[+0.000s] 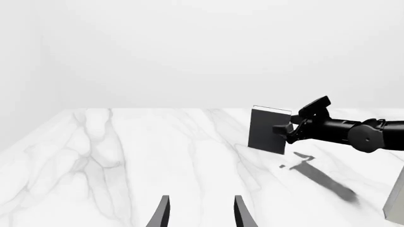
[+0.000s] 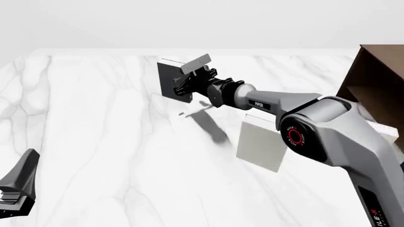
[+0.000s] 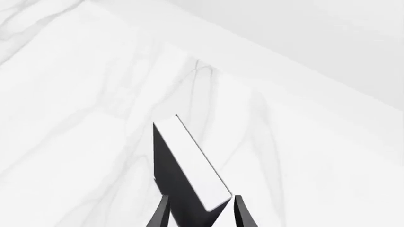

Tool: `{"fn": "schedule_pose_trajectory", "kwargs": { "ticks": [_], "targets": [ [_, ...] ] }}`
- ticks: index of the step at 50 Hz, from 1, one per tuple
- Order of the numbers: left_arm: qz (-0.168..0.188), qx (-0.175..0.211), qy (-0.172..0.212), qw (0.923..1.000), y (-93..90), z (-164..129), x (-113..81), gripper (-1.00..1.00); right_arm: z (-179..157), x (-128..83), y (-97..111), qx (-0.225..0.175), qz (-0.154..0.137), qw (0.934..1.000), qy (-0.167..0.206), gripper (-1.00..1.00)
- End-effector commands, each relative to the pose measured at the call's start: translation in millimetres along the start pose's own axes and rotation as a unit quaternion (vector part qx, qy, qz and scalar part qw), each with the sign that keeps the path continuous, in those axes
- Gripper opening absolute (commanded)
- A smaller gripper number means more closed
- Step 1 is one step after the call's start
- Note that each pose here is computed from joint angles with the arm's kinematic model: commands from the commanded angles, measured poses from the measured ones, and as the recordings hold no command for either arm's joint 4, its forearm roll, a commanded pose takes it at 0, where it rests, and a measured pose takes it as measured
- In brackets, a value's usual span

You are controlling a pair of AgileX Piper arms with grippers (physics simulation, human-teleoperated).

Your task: Pick up the book on the left and place it on top of the shelf.

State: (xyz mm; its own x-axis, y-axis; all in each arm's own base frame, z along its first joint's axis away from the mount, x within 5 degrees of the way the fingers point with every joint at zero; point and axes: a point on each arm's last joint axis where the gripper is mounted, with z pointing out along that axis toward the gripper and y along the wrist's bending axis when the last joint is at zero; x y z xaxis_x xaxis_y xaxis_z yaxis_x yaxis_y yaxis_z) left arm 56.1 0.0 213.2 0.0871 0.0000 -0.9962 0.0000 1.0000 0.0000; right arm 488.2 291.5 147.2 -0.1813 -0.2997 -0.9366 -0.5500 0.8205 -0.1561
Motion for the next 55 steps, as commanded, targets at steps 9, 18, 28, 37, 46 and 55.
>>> {"fn": "schedule_pose_trajectory", "kwargs": {
  "ticks": [9,18,28,37,46,55],
  "targets": [
    [0.0,0.0,0.0,1.0,0.0,0.0,0.0,1.0,0.0,2.9,4.7,-0.003,-0.006,1.0,-0.002,-1.0],
    [0.0,0.0,0.0,1.0,0.0,0.0,0.0,1.0,-6.1,0.9,5.1,-0.004,-0.01,0.9999,-0.004,-1.0],
    [0.0,0.0,0.0,1.0,0.0,0.0,0.0,1.0,-30.3,-20.5,-0.6,0.002,-0.008,0.9997,-0.024,-1.0],
    [0.0,0.0,0.0,1.0,0.0,0.0,0.0,1.0,-78.1,-54.9,-9.3,0.009,-0.014,0.9986,-0.051,-1.0],
    [0.0,0.0,0.0,1.0,0.0,0.0,0.0,1.0,-119.9,-74.9,-15.3,0.015,-0.017,0.9975,-0.068,-1.0],
    [0.0,0.0,0.0,1.0,0.0,0.0,0.0,1.0,-148.6,-83.4,-16.8,0.018,-0.026,0.9965,-0.078,-1.0]
  ]
}}
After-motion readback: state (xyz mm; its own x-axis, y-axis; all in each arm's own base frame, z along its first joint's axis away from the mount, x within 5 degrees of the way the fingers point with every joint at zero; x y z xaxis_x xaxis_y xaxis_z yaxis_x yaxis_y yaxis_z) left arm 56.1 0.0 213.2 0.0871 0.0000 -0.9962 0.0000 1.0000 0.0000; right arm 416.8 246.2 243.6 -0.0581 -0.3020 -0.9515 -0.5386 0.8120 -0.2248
